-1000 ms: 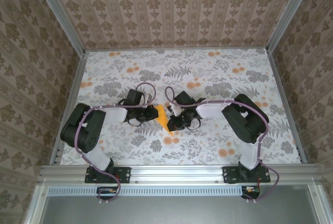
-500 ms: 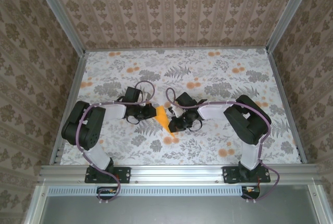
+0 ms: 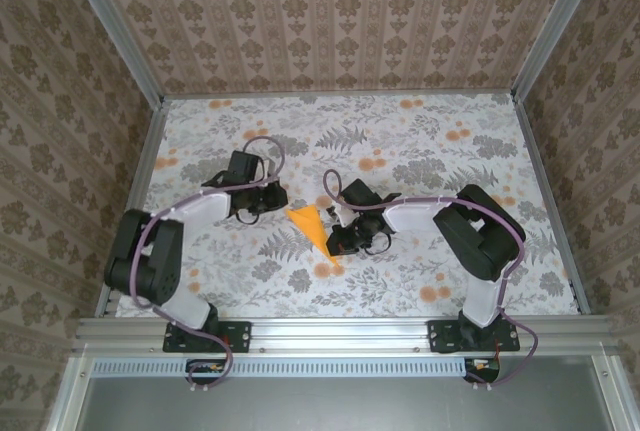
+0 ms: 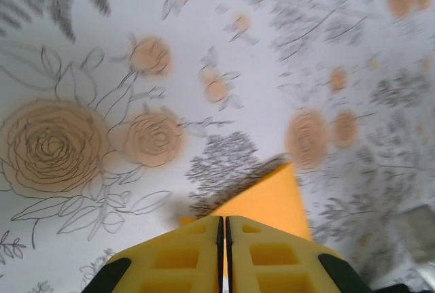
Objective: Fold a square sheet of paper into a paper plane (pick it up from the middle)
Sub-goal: Fold the wing for the fifth time at the center of the table.
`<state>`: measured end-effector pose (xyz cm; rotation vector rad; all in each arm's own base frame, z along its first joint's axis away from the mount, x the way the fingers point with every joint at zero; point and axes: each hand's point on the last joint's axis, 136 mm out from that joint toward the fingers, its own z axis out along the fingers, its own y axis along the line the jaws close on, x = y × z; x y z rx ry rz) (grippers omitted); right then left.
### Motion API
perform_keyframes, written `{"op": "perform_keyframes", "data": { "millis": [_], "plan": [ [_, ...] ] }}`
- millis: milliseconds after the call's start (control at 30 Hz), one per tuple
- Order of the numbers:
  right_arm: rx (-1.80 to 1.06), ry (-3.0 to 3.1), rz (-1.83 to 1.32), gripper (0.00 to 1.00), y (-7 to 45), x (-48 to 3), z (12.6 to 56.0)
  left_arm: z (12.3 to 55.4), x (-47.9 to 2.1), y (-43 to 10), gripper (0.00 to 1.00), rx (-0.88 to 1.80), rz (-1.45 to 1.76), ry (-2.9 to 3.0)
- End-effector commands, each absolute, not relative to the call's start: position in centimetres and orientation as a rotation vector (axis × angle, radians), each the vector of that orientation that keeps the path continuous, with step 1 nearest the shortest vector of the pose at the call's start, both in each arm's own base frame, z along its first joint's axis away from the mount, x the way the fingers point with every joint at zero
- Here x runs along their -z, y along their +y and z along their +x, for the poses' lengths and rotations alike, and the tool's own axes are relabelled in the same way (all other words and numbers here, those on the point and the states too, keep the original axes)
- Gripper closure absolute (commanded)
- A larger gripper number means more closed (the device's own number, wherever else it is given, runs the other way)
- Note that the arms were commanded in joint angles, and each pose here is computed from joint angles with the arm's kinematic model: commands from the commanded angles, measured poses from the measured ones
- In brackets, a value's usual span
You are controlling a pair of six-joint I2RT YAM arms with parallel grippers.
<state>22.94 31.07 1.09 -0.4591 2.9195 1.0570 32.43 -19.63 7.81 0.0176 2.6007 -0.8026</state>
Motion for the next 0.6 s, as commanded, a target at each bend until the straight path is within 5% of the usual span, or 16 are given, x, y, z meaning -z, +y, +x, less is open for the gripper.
{"op": "perform_keyframes", "data": {
  "millis": [0,567],
  "plan": [
    [-0.846,3.072,-0.333,0.97,28.2,2.0,21.6,30.9,-9.9,-21.0,0.89,0.879,0.003,2.538],
    [-0.826,3.073,-0.278,1.00,28.4,1.8,22.4,23.1,-4.1,-29.1,0.94,1.113,0.044,2.687]
  ]
}}
